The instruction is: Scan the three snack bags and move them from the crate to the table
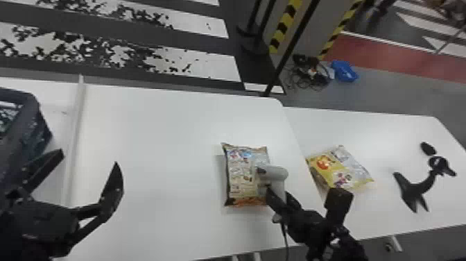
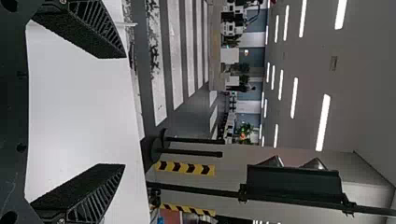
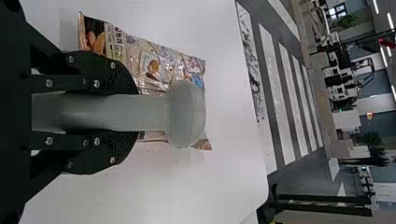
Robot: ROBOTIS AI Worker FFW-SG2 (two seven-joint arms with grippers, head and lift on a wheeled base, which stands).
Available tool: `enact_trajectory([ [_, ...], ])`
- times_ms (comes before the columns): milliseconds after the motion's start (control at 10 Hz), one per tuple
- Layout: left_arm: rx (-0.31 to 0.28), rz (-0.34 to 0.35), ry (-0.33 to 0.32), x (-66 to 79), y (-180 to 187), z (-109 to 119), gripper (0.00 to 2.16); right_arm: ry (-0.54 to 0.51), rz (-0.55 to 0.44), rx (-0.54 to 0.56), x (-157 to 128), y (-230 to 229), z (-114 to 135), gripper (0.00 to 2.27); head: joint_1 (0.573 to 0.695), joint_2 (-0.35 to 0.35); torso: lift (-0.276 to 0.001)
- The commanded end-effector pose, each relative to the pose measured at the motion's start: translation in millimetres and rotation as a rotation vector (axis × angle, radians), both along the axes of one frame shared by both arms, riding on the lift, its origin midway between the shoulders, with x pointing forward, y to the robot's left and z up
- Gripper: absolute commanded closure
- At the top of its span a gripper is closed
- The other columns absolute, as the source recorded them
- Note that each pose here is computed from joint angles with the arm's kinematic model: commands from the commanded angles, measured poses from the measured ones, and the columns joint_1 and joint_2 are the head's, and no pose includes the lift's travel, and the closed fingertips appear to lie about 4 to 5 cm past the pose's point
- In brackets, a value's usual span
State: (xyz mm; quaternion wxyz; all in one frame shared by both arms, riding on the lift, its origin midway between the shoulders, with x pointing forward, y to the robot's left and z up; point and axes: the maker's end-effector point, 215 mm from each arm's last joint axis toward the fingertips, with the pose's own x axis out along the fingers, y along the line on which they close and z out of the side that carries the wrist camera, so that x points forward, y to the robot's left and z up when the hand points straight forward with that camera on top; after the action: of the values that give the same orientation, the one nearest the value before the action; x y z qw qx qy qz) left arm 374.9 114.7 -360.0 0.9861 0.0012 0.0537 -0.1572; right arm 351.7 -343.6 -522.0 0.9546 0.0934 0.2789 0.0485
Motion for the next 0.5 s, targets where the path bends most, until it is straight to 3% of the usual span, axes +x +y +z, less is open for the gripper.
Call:
enact_trajectory([
  [0, 0.004, 0.003, -0.001, 0.7, 2, 0, 0.03, 0.016, 0.007, -0.002, 1, 3, -5, 2.24, 0.695, -0.35, -0.062],
  [400, 0.007, 0.008, -0.004, 2.8, 5, 1, 0.03, -0.005, -0.012, 0.014, 8, -13, 17, 2.24, 0.695, -0.346, -0.062],
])
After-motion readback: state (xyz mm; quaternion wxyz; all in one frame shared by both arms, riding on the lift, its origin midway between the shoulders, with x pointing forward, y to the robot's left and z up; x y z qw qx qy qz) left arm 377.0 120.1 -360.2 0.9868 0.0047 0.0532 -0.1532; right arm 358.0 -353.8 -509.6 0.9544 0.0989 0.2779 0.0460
